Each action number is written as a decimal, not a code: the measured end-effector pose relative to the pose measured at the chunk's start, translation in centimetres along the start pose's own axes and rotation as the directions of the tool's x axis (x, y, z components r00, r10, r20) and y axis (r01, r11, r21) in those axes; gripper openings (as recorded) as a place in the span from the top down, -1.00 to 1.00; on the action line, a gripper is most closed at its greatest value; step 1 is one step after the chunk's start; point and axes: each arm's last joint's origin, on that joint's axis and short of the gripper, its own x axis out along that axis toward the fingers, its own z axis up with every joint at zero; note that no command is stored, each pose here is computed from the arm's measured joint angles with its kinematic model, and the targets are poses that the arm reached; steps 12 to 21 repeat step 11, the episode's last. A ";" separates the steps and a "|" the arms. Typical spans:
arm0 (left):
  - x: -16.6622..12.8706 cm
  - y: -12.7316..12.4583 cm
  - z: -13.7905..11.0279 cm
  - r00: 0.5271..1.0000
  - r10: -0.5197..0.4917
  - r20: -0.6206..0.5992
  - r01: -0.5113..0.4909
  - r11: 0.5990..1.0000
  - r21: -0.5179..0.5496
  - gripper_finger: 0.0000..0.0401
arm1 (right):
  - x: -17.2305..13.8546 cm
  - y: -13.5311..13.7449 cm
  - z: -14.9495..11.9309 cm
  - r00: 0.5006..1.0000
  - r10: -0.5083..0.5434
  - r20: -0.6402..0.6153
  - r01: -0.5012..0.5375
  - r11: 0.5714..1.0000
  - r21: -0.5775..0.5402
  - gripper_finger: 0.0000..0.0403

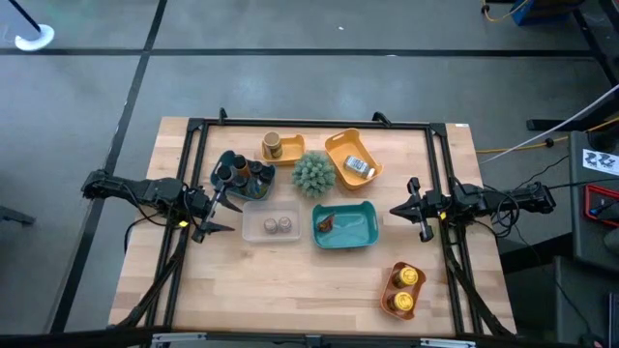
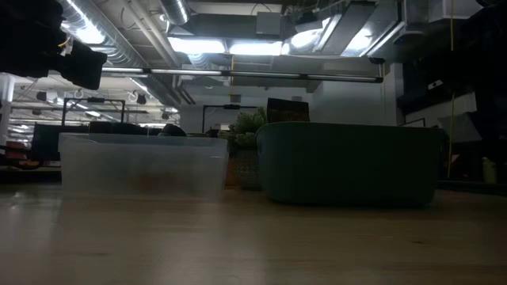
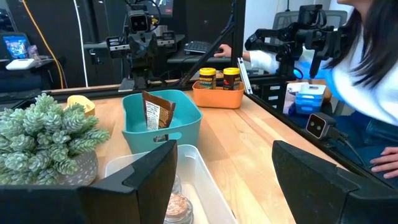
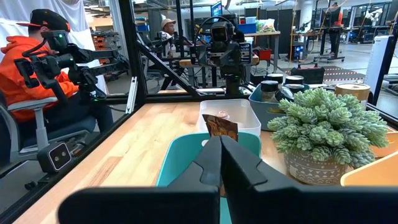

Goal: Sort spices by type

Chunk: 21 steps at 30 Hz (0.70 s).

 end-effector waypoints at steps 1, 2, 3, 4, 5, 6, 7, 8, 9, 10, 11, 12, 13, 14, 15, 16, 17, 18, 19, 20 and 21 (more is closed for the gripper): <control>0.0 0.0 0.0 1.000 0.000 0.000 0.000 1.000 0.000 -0.25 | 0.0 0.0 0.0 1.000 0.000 0.000 0.000 1.000 0.000 0.95; 0.0 0.0 0.0 1.000 0.000 0.000 0.000 1.000 -0.002 -0.25 | 0.0 0.0 0.0 1.000 0.000 0.000 0.000 1.000 0.000 0.95; 0.0 0.0 0.0 1.000 0.000 0.000 0.000 1.000 -0.003 -0.25 | 0.0 0.0 0.0 1.000 0.000 0.000 0.000 1.000 0.000 0.95; 0.0 0.0 0.0 1.000 0.000 0.000 0.000 1.000 -0.003 -0.25 | 0.0 0.0 0.0 1.000 0.000 0.000 0.000 1.000 0.000 0.95; 0.0 0.0 0.0 1.000 0.000 0.000 0.000 1.000 -0.001 -0.25 | 0.0 0.0 0.0 1.000 0.000 0.000 0.000 1.000 0.000 0.95; 0.0 0.0 0.0 1.000 0.000 0.000 0.000 1.000 0.001 -0.25 | 0.0 0.0 0.0 1.000 0.000 0.000 0.000 1.000 0.000 0.95; 0.0 0.0 0.0 1.000 0.000 0.000 0.000 1.000 -0.001 -0.25 | 0.0 0.0 0.0 1.000 0.000 0.000 0.000 1.000 0.000 0.95; 0.0 0.0 0.0 1.000 0.000 0.000 0.000 1.000 -0.002 -0.25 | 0.0 0.0 0.0 1.000 0.000 0.000 0.000 1.000 0.000 0.95; 0.0 0.0 0.0 1.000 0.000 -0.001 0.000 1.000 -0.003 -0.25 | 0.0 0.0 0.0 1.000 0.000 0.000 0.000 1.000 0.000 0.95; 0.0 0.0 0.0 1.000 0.000 0.000 0.000 1.000 -0.001 -0.25 | 0.0 0.0 0.0 1.000 0.000 0.000 0.000 1.000 0.000 0.95; 0.0 0.0 0.0 1.000 0.000 0.000 0.000 1.000 0.000 -0.25 | 0.0 0.0 0.0 1.000 0.000 0.000 0.000 1.000 0.000 0.95; 0.0 0.0 0.0 1.000 0.000 0.000 0.000 1.000 0.000 -0.25 | 0.0 0.0 0.0 1.000 0.000 0.000 0.000 1.000 0.000 0.95; 0.0 0.0 0.0 1.000 0.000 0.000 0.000 1.000 0.000 -0.25 | 0.0 0.0 0.0 1.000 0.000 0.000 0.000 1.000 0.000 0.95; 0.0 0.0 0.0 1.000 0.000 0.000 0.000 1.000 0.000 -0.25 | 0.0 0.0 0.0 1.000 0.000 0.000 0.000 1.000 0.000 0.95; 0.0 0.0 0.0 1.000 0.000 0.000 0.000 1.000 0.000 -0.25 | 0.0 0.0 0.0 1.000 0.000 0.000 0.000 1.000 0.000 0.95; 0.0 0.0 0.0 1.000 0.000 0.000 0.000 1.000 0.000 -0.25 | 0.0 0.0 0.0 1.000 0.000 0.000 0.000 1.000 0.000 0.95; 0.0 0.0 0.0 1.000 0.000 0.000 0.000 1.000 0.000 -0.25 | 0.0 0.0 0.0 1.000 0.000 0.000 0.000 1.000 0.000 0.95; 0.0 0.0 0.0 1.000 0.000 0.000 0.000 1.000 0.000 -0.25 | 0.0 0.0 0.0 1.000 0.000 0.000 0.000 1.000 0.000 0.95; 0.0 0.0 0.0 1.000 0.000 0.000 0.000 1.000 0.000 -0.25 | 0.0 0.0 0.0 1.000 0.000 0.000 0.000 1.000 0.000 0.95; 0.0 0.0 0.0 1.000 0.000 0.000 0.000 1.000 0.000 -0.25 | 0.0 0.0 0.0 1.000 0.000 0.000 0.000 1.000 0.000 0.95; 0.0 0.0 0.0 1.000 0.000 0.000 0.000 1.000 0.000 -0.25 | 0.0 0.0 0.0 1.000 0.000 0.000 0.000 1.000 0.000 0.95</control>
